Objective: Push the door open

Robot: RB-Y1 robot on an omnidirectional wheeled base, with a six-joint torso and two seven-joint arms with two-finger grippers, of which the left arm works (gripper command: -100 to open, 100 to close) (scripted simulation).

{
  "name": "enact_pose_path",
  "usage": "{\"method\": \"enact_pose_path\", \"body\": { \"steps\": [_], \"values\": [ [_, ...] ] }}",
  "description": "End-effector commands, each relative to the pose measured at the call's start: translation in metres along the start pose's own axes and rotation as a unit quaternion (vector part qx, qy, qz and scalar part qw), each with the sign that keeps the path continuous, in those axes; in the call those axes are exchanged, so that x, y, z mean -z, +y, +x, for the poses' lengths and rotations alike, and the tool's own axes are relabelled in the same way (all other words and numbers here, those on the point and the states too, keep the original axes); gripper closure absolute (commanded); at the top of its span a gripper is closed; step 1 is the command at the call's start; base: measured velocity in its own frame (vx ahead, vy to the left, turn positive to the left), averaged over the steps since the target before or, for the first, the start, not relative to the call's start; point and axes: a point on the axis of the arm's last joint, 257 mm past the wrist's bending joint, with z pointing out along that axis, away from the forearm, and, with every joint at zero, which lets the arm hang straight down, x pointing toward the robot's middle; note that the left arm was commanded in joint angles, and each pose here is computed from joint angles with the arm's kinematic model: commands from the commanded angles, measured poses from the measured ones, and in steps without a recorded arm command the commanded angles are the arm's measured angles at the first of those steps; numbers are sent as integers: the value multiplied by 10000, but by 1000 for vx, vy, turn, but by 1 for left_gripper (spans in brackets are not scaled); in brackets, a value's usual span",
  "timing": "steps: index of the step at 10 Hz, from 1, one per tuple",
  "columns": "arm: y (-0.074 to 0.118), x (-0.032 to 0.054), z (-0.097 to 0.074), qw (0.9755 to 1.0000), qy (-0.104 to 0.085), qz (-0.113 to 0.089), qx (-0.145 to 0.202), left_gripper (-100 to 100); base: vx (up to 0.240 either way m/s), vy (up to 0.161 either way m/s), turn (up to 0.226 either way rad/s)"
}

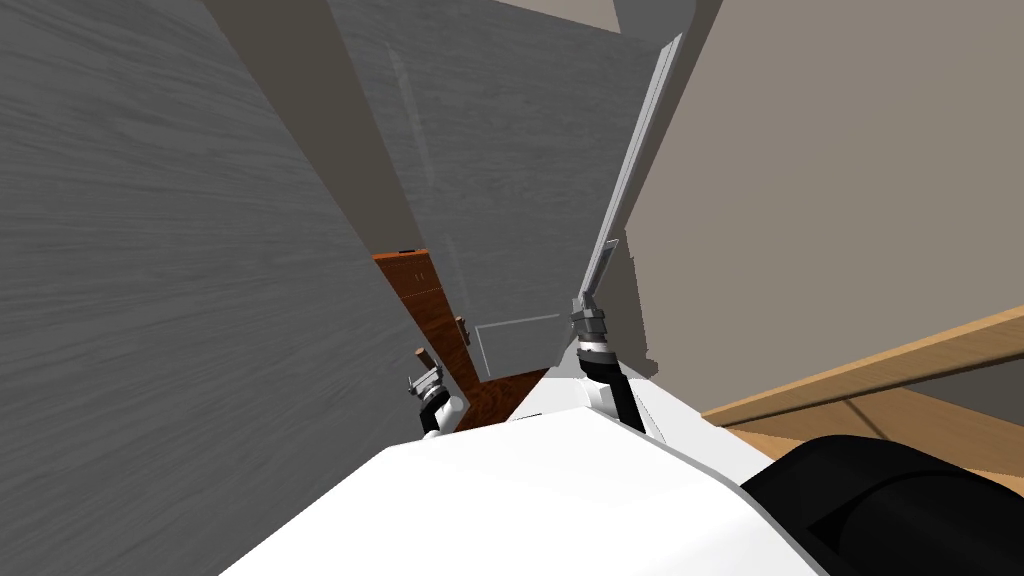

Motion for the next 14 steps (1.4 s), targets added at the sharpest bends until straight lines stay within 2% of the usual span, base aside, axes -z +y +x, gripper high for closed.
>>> {"method": "enact_pose_path", "body": {
  "steps": [1, 2, 7, 8, 9, 10, 13, 14],
  "values": [
    [-243, -41, 31, 9998, 87, 190, -65, 100, 2, 8, -33],
    [-341, -73, 46, 9994, 115, 327, -78, 100, 32, 43, -90],
    [-393, -89, 54, 9991, 129, 401, -85, 100, 16, 28, -16],
    [-445, -103, 62, 9987, 143, 475, -91, 100, 4, 14, -67],
    [-471, -63, -21, 9987, 49, 470, -166, 100, 3, 20, -71],
    [-445, -103, 62, 9987, 143, 475, -91, 100, 5, 13, 63],
    [-445, -103, 62, 9987, 143, 475, -91, 100, -1, 1, -8],
    [-498, -117, 70, 9983, 157, 553, -97, 100, 22, 17, -52]
  ]
}}
